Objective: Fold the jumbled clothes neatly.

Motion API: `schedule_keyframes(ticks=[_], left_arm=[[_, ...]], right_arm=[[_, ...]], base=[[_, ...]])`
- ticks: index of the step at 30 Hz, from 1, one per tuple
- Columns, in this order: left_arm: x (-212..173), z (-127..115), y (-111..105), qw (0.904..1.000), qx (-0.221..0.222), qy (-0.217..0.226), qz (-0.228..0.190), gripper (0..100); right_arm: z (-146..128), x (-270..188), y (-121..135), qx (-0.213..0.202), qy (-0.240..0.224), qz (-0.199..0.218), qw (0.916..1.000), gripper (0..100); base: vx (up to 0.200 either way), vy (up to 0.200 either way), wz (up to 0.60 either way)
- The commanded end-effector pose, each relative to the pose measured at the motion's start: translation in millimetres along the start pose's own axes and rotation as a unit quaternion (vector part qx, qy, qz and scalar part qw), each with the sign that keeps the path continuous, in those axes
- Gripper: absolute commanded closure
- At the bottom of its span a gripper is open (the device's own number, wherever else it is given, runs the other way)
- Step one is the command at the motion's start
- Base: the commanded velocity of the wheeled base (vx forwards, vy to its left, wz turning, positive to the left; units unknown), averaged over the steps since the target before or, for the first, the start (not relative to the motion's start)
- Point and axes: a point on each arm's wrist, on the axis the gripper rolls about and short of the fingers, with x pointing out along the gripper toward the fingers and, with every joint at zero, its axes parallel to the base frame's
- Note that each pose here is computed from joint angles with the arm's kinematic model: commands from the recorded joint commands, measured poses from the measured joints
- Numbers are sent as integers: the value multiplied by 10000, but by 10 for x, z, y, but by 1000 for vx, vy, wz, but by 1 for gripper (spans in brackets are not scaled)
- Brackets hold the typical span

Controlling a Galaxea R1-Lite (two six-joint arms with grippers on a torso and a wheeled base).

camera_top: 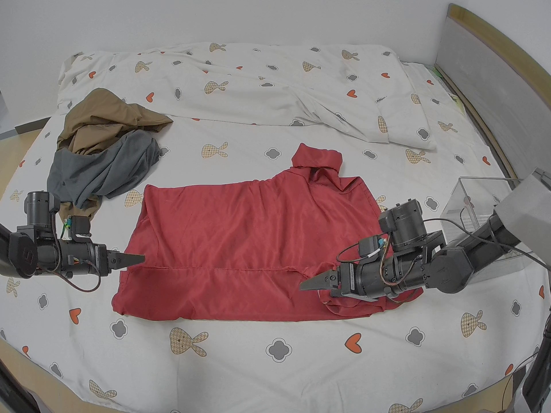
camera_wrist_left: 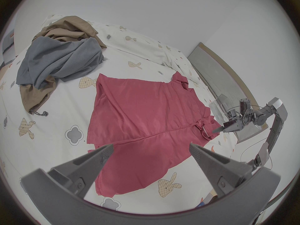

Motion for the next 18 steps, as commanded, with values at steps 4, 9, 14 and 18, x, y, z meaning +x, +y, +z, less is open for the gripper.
schedule_keyframes(ticks=[4, 9, 14, 18], left_arm=[[6, -3, 7, 10000, -8, 7, 0, 0], [3, -4, 4, 10000, -8, 7, 0, 0], [0, -2, 1, 10000, 4, 1, 1, 0], [13, -9, 5, 10000, -14, 21, -7, 0]], right_arm=[[-50, 144, -169, 178, 188, -146, 9996, 0], [1, -76, -65, 173, -49, -64, 9998, 0], [52, -439, 78, 130, -380, 150, 9991, 0], [55, -556, -50, 292, -430, 118, 9986, 0]], base=[[0, 0, 0], [0, 0, 0], [0, 0, 0], [0, 0, 0]])
